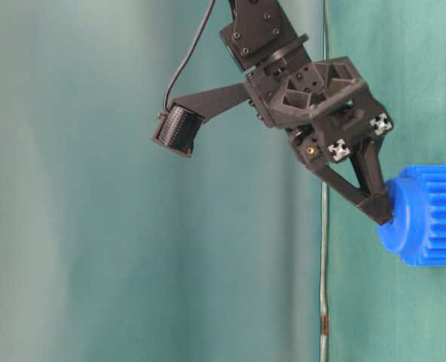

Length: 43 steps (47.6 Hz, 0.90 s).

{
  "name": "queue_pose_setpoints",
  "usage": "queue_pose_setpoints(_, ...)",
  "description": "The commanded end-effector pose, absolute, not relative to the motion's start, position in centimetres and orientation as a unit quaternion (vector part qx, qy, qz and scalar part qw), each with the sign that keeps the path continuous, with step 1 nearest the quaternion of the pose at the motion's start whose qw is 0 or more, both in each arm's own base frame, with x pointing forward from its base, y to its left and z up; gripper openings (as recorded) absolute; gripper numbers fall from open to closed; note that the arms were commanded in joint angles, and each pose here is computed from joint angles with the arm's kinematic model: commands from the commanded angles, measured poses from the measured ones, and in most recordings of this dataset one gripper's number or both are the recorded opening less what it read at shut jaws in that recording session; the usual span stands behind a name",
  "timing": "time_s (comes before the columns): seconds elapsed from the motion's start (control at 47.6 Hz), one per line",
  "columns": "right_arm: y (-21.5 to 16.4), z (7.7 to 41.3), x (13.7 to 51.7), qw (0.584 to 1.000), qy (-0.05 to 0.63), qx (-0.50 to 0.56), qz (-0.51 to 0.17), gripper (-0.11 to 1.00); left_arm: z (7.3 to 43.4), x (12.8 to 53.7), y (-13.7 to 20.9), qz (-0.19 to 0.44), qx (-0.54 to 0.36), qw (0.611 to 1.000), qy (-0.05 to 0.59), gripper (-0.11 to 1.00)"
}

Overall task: Insert the shaft placed at a random location into the center hole of the medium gear at another random location.
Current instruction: 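Align and lower the shaft into the gear's center hole with right gripper, then press the shaft down into the hole and open the right gripper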

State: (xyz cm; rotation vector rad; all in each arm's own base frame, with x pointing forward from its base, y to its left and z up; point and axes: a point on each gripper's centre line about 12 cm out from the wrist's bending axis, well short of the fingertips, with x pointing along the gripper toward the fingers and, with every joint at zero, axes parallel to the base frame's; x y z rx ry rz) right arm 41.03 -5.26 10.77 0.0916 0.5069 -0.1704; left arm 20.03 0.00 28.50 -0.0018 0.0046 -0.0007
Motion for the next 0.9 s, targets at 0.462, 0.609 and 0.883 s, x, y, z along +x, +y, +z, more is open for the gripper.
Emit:
queue_pose_setpoints(0.462, -5.4, 11.7, 41.4, 0.967, 0.236, 0.042, -0.085, 0.37, 29.0, 20.2, 0.0, -0.001, 0.001, 1.0, -0.003, 0.0)
queue_pose_setpoints(0.609, -5.5, 12.1, 41.4, 0.969, 0.229, 0.041, -0.086, 0.82, 29.0, 20.2, 0.0, -0.001, 0.001, 1.0, -0.003, 0.0)
queue_pose_setpoints(0.883, -5.4, 15.4, 40.8, 0.976, 0.195, 0.038, -0.084, 0.83, 29.0, 20.2, 0.0, -0.001, 0.001, 1.0, -0.003, 0.0)
